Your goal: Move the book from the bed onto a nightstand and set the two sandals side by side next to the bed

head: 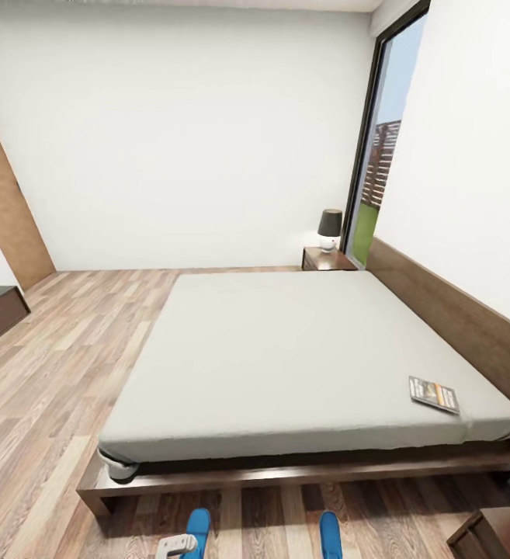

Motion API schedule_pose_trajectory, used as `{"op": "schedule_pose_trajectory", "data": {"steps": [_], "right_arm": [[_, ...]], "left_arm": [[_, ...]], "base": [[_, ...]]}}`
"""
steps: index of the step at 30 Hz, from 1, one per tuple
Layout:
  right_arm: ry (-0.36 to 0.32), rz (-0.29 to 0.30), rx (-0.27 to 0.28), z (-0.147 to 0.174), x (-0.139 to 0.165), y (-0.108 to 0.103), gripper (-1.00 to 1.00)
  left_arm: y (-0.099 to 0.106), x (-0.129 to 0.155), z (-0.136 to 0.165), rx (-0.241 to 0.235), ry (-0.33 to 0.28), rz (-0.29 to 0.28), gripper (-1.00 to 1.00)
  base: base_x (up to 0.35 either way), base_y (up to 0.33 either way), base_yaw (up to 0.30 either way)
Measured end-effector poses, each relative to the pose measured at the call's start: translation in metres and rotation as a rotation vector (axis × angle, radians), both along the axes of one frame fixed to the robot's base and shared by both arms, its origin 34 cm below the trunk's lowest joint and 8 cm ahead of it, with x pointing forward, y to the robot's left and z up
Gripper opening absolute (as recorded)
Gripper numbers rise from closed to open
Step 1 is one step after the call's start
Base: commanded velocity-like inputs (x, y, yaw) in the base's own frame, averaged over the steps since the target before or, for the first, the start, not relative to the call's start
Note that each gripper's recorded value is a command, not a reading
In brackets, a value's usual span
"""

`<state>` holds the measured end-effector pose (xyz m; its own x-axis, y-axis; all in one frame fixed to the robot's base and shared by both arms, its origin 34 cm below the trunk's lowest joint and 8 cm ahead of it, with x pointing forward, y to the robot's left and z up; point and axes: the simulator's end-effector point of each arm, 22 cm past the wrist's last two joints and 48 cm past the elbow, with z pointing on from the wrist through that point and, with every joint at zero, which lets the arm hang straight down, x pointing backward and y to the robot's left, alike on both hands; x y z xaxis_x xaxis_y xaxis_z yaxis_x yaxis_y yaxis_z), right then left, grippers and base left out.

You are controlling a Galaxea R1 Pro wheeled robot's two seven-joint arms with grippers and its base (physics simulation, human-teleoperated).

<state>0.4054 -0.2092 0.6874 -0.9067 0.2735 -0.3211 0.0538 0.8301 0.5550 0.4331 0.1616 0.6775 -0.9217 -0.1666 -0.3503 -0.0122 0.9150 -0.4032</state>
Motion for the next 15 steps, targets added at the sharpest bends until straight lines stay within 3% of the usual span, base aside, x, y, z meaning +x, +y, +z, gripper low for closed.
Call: {"op": "schedule_pose_trajectory", "data": {"steps": [15], "right_arm": [[-0.001, 0.001, -0.001, 0.0001, 0.0002, -0.0013, -1.0]], "left_arm": [[0.0, 0.0, 0.0, 0.0, 0.0, 0.0, -1.0]], "base": [[0.0, 0.0, 0.208]]}}
